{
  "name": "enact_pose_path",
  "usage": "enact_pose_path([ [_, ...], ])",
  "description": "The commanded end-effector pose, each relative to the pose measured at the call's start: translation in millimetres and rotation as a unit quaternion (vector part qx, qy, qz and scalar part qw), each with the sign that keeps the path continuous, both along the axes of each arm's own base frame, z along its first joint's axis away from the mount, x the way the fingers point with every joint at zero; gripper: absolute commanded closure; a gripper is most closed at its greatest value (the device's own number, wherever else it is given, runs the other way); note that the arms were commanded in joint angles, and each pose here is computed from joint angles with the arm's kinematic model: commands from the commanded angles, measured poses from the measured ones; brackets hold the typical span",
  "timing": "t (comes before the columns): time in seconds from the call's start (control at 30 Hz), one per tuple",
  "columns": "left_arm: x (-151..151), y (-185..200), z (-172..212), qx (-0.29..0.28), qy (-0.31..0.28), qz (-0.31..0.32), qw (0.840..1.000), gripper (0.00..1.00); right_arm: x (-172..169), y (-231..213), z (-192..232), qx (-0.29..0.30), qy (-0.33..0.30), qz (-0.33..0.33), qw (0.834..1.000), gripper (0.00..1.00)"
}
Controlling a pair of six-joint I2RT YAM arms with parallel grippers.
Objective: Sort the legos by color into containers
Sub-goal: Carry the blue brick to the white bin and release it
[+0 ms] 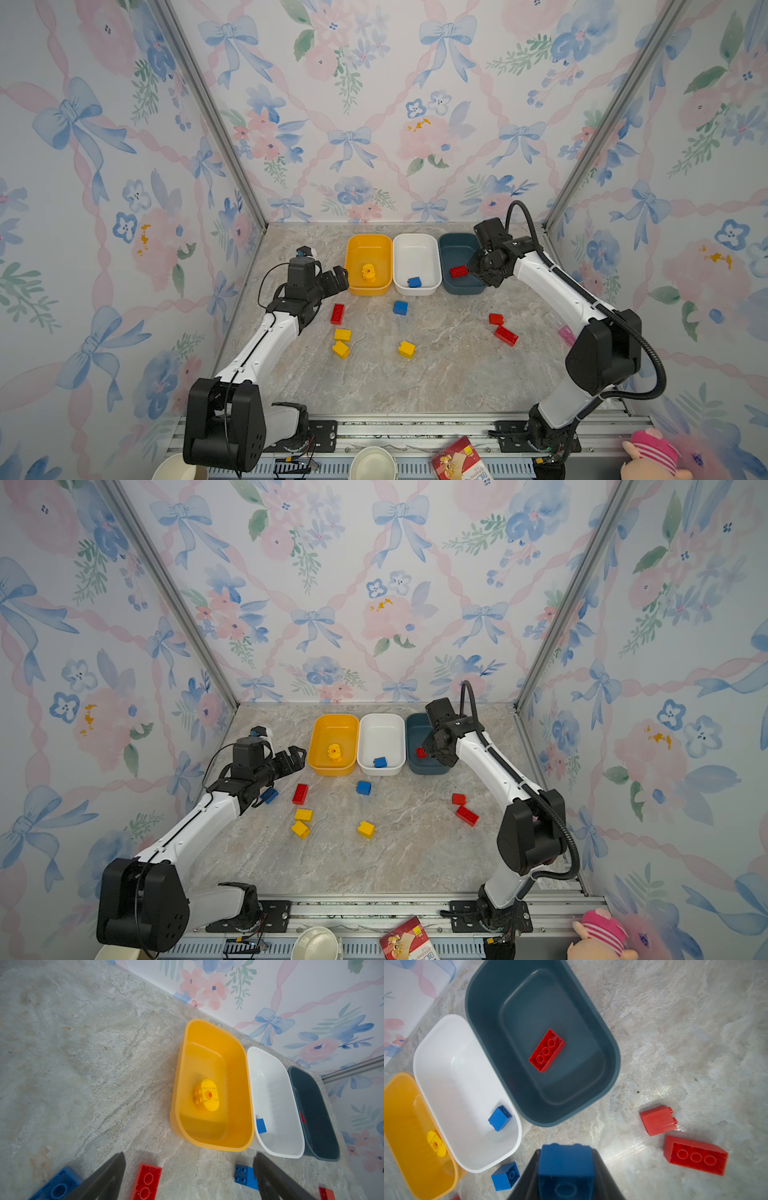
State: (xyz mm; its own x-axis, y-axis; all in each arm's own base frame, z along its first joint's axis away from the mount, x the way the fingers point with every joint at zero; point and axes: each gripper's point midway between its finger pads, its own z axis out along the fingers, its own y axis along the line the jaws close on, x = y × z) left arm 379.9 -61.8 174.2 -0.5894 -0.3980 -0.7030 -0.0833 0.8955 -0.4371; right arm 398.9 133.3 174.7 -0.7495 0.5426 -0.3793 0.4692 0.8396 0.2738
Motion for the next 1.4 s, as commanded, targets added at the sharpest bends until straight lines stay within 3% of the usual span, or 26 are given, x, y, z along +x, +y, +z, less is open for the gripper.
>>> enact_pose_path([
  [0.0,-3,2,6,0.000,-0.011,-0.007,1.000,0.02,6,25,3,-0.003,-0.002,0.041,0.999,0.77],
  [0.47,-2,9,13,0.001,-0.022,-0.014,1.000,0.02,45,115,-28,0.001,-0.007,0.147,0.989,0.77],
  [1.0,1,14,11,0.001,-0.020,-0.007,1.000,0.02,81,142,-69,-0.035,0.022,0.206,0.978,0.75],
  [1.13,2,15,10,0.001,-0.019,-0.004,1.000,0.02,81,144,-78,-0.040,0.036,0.214,0.975,0.70],
  [1.37,4,18,4,0.001,-0.011,0.002,1.000,0.02,79,145,-86,-0.040,0.051,0.227,0.972,0.51],
])
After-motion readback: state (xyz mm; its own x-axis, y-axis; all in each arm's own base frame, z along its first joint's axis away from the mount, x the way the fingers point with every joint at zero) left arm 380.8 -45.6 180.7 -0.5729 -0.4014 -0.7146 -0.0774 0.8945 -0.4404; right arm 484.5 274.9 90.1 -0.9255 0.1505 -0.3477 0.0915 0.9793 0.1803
